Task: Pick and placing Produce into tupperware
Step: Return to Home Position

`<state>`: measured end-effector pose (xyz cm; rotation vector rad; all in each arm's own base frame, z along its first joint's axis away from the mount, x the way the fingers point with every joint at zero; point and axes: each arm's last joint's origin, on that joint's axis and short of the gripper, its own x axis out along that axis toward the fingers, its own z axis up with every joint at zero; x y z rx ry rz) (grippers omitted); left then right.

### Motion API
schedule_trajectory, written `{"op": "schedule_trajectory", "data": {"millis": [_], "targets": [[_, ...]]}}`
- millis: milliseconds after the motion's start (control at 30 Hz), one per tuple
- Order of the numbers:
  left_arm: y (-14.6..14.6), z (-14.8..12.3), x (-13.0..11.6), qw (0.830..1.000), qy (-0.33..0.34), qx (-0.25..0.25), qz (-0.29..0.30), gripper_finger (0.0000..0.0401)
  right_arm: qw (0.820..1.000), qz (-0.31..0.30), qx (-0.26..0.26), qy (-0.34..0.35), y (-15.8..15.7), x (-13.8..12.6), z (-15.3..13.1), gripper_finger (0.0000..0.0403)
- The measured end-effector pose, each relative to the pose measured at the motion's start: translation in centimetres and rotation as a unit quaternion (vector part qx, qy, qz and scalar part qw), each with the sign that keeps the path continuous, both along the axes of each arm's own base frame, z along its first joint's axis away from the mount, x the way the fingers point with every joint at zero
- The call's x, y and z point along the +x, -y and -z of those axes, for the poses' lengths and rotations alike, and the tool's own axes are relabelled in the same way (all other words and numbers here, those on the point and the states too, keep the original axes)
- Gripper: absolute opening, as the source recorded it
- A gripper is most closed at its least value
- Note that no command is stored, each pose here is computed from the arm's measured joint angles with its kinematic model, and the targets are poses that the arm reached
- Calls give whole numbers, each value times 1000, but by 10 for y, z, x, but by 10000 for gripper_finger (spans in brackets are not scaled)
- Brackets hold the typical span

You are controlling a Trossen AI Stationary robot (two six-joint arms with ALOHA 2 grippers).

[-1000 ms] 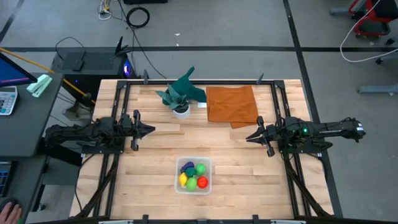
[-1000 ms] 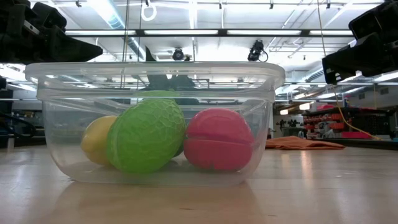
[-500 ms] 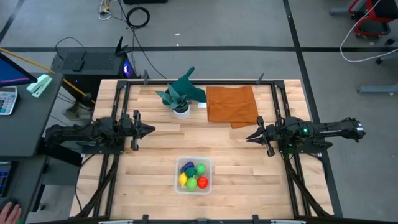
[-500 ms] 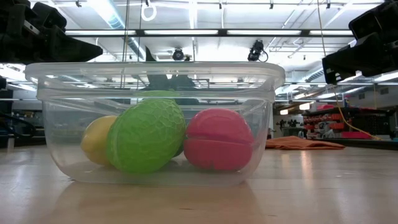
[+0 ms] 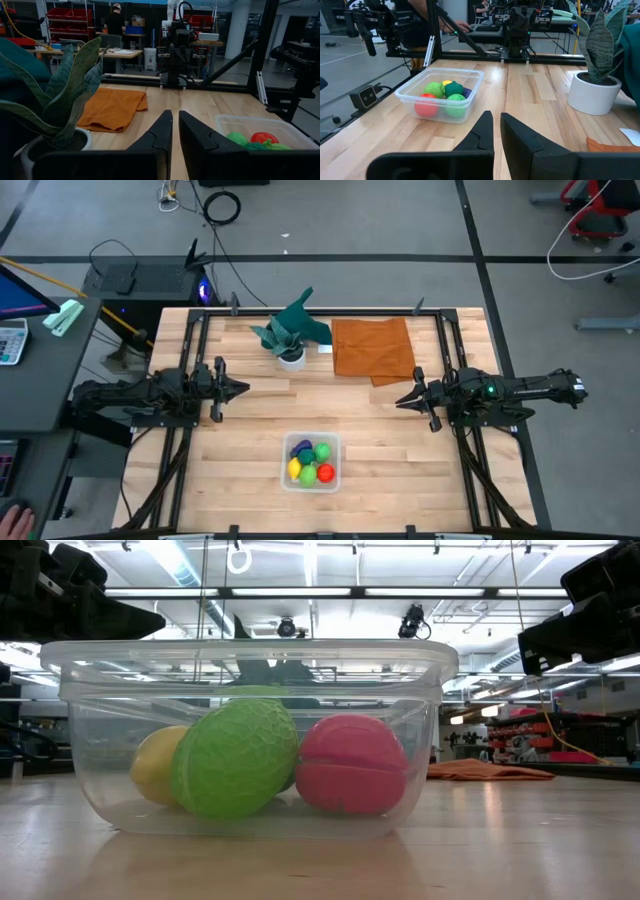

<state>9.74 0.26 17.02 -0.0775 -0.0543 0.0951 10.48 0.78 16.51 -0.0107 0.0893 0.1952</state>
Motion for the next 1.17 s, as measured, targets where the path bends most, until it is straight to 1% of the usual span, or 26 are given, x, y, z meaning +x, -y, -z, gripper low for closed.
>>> {"op": "schedule_trajectory", "data": {"millis": [300, 567, 900, 1167], "targets": [[0, 0, 0, 1000, 0, 0, 0, 28, 1000, 0, 0, 0, 0, 0, 0, 1], [0, 0, 0, 1000, 0, 0, 0, 40, 1000, 0, 0, 0, 0, 0, 0, 1], [0, 0, 0, 1000, 0, 0, 0, 28, 1000, 0, 0, 0, 0, 0, 0, 1], [0, 0, 0, 1000, 0, 0, 0, 39, 1000, 0, 0, 0, 0, 0, 0, 1]]}}
